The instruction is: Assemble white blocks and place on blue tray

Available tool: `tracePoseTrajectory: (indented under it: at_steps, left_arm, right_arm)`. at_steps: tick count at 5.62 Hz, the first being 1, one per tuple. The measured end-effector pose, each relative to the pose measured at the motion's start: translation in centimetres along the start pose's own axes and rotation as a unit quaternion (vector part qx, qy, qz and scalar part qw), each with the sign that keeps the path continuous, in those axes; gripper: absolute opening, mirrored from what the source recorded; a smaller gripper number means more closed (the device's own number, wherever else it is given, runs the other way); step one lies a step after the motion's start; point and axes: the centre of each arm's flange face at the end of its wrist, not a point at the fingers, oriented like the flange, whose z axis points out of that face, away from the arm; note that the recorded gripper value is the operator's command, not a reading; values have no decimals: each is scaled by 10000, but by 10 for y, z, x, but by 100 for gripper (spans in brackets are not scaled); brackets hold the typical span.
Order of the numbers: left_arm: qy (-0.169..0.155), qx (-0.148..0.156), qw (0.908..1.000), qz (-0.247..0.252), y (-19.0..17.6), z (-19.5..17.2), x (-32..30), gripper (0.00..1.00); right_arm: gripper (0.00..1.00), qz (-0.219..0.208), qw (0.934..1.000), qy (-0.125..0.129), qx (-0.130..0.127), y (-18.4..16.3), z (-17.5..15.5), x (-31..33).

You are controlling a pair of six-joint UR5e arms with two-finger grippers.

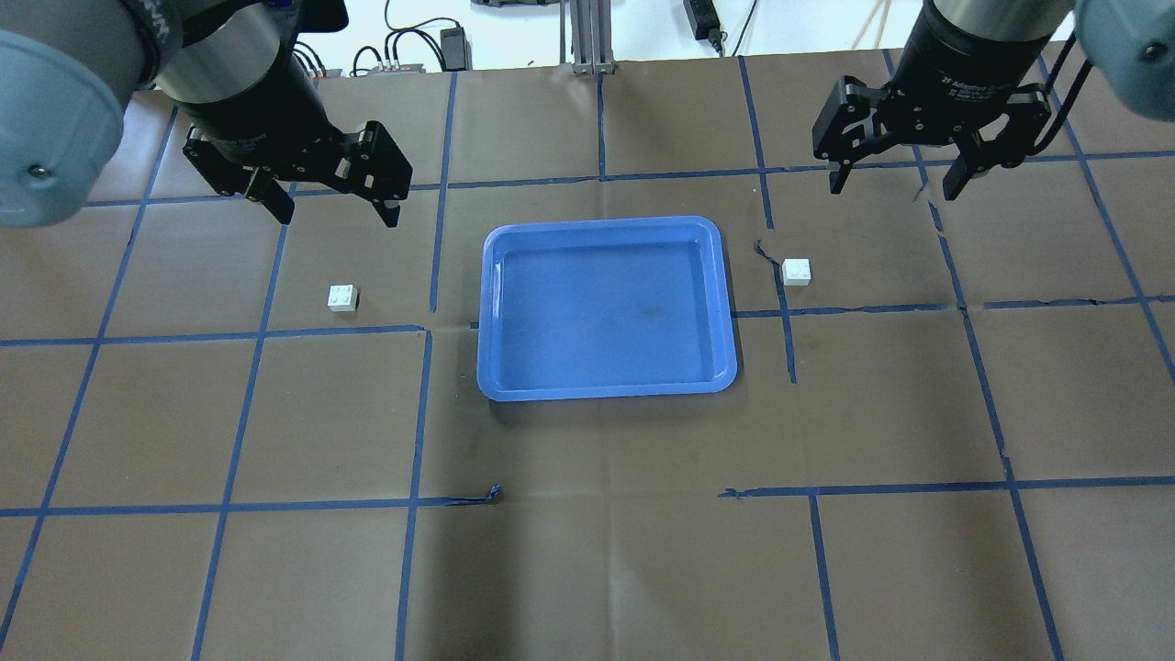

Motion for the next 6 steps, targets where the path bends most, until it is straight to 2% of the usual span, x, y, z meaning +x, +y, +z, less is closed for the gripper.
tracePoseTrajectory:
  at_steps: [2, 4, 6]
  left_arm:
    - [-14, 49, 10000, 6, 0, -1, -1, 99]
    - [-17, -49, 10000, -29, -5, 9, -15, 99]
    - [43, -503, 9973, -542, -29, 68, -102, 96]
  right_arm:
    - [99, 5, 10000, 0, 2, 0, 0, 0]
    - [99, 5, 10000, 0, 2, 0, 0, 0]
    - [100, 8, 10000, 0, -2, 0, 0, 0]
